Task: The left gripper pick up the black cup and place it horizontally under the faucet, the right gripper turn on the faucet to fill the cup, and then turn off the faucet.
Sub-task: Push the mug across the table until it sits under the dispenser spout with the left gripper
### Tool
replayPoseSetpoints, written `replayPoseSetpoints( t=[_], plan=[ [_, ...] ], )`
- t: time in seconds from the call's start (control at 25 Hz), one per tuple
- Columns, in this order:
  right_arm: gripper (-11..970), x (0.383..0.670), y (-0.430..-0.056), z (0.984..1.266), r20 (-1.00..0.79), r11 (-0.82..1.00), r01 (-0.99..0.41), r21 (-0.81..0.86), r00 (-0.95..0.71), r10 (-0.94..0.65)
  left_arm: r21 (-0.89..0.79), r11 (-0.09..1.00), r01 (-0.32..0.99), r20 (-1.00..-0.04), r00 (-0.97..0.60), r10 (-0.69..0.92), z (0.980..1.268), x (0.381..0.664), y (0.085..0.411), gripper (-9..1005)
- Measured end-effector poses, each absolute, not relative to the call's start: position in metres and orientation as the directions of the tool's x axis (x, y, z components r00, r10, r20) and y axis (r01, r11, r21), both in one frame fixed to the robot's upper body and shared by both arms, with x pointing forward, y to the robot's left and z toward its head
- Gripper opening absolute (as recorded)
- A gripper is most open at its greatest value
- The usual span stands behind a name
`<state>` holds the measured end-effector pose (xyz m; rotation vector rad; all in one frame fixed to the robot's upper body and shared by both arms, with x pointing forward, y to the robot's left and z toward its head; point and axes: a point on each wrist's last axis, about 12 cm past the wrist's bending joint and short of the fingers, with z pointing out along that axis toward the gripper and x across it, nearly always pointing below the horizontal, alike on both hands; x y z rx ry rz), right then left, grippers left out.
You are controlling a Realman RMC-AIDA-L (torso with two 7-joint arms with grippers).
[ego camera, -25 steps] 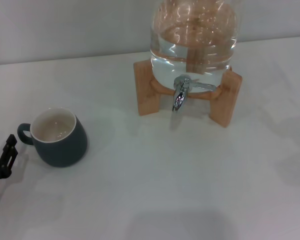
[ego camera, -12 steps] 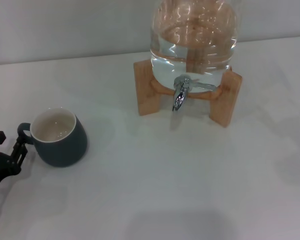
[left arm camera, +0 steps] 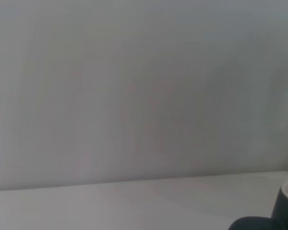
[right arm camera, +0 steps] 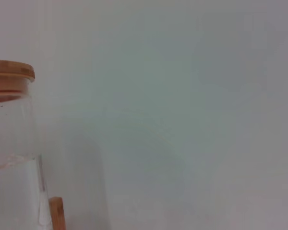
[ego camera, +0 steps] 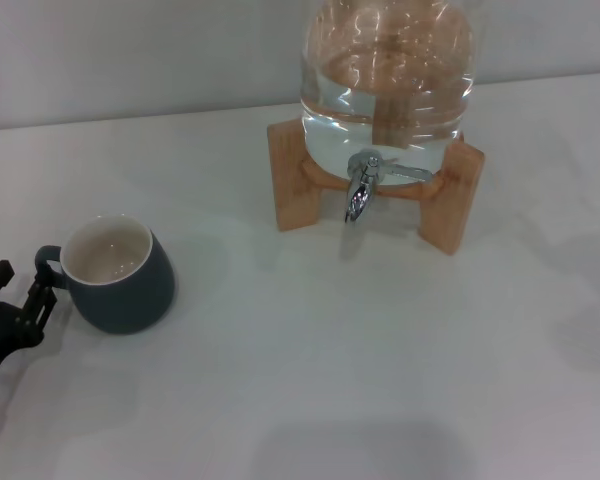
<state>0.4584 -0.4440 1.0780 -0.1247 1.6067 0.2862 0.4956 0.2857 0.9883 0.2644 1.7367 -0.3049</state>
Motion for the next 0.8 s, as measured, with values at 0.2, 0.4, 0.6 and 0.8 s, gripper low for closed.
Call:
replayPoseSetpoints(
  t=[0.2, 0.4, 0.6, 0.8],
  plan=[
    [854, 0.4585, -0.4441, 1.0780, -0.994, 0.961, -0.254, 0.107, -0.060, 0.095, -0.073, 0.938, 0.339, -0.982, -0.188, -0.009, 0.9891, 0.4966, 0.2865, 496],
    [854, 0.4580, -0.4442, 1.0779, -0.994, 0.961, -0.254, 0.107, -0.060, 0.095, -0.072, 0.938, 0.340, -0.982, -0.191, -0.006, 0.9889, 0.4972, 0.2865, 496],
    [854, 0.4573, -0.4438, 1.0771, -0.993, 0.961, -0.255, 0.111, -0.061, 0.098, -0.073, 0.938, 0.338, -0.982, -0.190, -0.008, 0.9900, 0.4999, 0.2862, 495],
    [854, 0.4571, -0.4429, 1.0759, -0.992, 0.960, -0.255, 0.117, -0.064, 0.104, -0.074, 0.936, 0.344, -0.982, -0.187, -0.009, 0.9922, 0.5051, 0.2840, 495]
  ],
)
